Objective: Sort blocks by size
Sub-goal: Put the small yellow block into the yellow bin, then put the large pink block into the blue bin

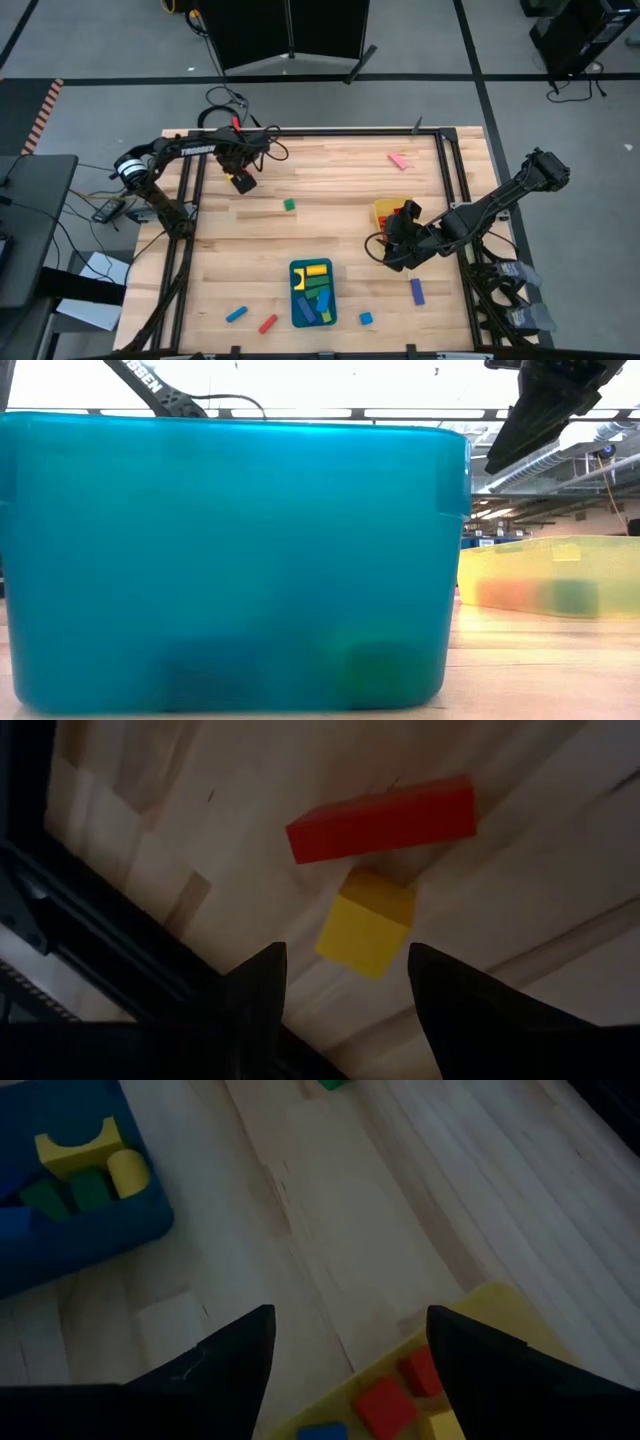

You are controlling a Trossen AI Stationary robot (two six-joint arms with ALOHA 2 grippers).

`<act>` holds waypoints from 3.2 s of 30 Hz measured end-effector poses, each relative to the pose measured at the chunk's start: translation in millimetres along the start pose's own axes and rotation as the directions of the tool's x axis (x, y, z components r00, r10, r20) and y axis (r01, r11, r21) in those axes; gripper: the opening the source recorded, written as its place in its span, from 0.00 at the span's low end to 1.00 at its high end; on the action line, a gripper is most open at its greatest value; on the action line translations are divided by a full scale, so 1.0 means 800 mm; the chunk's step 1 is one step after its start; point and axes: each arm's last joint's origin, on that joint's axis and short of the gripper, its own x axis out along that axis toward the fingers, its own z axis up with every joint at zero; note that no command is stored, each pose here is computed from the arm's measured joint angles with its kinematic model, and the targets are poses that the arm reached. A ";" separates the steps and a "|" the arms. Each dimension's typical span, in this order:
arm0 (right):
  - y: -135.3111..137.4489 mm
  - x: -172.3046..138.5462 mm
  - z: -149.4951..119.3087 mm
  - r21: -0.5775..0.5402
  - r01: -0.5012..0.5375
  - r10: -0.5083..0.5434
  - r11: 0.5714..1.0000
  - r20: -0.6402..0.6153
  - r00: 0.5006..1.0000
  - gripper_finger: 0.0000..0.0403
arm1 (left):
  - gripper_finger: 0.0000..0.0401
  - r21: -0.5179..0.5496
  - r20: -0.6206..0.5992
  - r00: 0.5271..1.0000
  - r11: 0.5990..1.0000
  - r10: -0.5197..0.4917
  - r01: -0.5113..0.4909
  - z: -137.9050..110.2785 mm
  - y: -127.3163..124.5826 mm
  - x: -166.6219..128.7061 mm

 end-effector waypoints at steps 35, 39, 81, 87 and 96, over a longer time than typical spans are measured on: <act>0.005 0.000 0.005 0.009 -0.034 0.033 0.999 0.035 0.999 0.64 | 0.34 0.036 0.010 0.997 0.996 -0.076 0.076 -0.021 -0.008 0.055; 0.005 0.000 0.006 0.007 -0.038 0.038 0.999 0.041 0.998 0.63 | 0.35 0.024 0.028 0.997 0.998 -0.066 0.065 -0.021 -0.012 0.052; 0.026 -0.113 0.139 -0.257 0.095 0.083 0.962 0.606 0.791 0.59 | 0.35 0.533 0.737 0.104 0.668 -0.668 0.519 0.207 -0.374 -0.118; 0.025 -0.111 0.137 -0.259 0.094 0.082 0.961 0.595 0.800 0.58 | 0.60 0.573 0.692 0.164 0.673 -0.703 0.468 0.213 -0.381 -0.120; 0.028 -0.110 0.129 -0.255 0.067 0.091 0.965 0.560 0.823 0.57 | 0.70 0.556 0.724 0.129 0.684 -0.678 0.473 0.209 -0.366 -0.142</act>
